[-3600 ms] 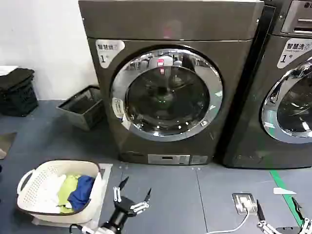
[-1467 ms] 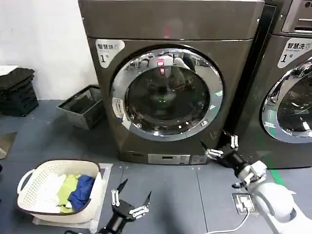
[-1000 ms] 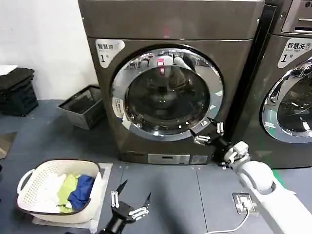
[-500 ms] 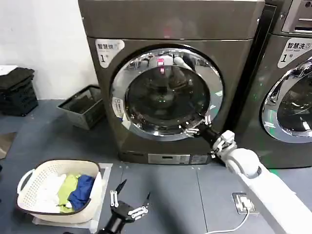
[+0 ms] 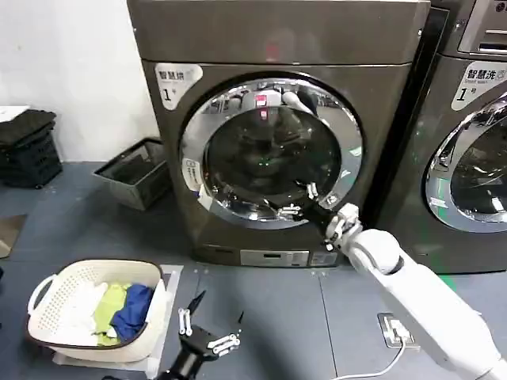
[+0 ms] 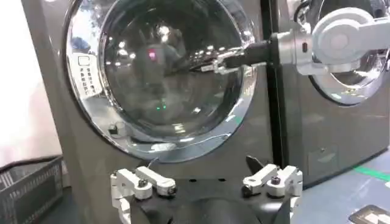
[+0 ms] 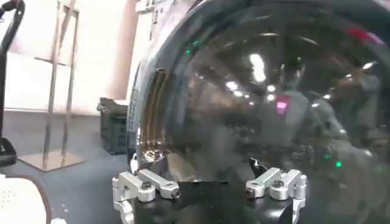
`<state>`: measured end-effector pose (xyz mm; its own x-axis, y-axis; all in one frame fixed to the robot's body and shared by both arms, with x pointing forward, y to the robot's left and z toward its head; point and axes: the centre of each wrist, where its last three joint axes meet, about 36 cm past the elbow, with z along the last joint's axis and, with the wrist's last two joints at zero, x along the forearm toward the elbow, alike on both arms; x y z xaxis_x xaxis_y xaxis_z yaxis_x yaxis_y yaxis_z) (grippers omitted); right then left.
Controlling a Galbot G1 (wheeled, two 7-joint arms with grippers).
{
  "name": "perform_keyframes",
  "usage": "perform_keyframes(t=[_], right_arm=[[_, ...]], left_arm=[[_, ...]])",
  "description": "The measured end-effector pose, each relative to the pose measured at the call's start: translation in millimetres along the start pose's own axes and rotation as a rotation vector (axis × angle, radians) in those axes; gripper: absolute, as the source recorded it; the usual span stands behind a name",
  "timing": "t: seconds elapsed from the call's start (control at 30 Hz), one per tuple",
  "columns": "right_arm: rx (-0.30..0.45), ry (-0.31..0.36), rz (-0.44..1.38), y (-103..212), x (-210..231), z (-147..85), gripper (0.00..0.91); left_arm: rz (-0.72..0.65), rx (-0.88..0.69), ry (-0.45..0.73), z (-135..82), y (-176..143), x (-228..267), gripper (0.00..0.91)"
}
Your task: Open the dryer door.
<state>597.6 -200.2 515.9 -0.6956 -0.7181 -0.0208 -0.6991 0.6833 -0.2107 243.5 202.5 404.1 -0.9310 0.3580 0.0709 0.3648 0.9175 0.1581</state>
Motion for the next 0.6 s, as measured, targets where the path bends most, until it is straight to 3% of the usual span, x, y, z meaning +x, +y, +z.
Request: perform_keyframes(t=[0.6], right_arm=[[0.000,0.004,-0.064,1.7,-37.9,-6.7,0.907]], left_arm=[[0.000,0.000,-0.002,-0.7,0.9,-1.1,0.907]])
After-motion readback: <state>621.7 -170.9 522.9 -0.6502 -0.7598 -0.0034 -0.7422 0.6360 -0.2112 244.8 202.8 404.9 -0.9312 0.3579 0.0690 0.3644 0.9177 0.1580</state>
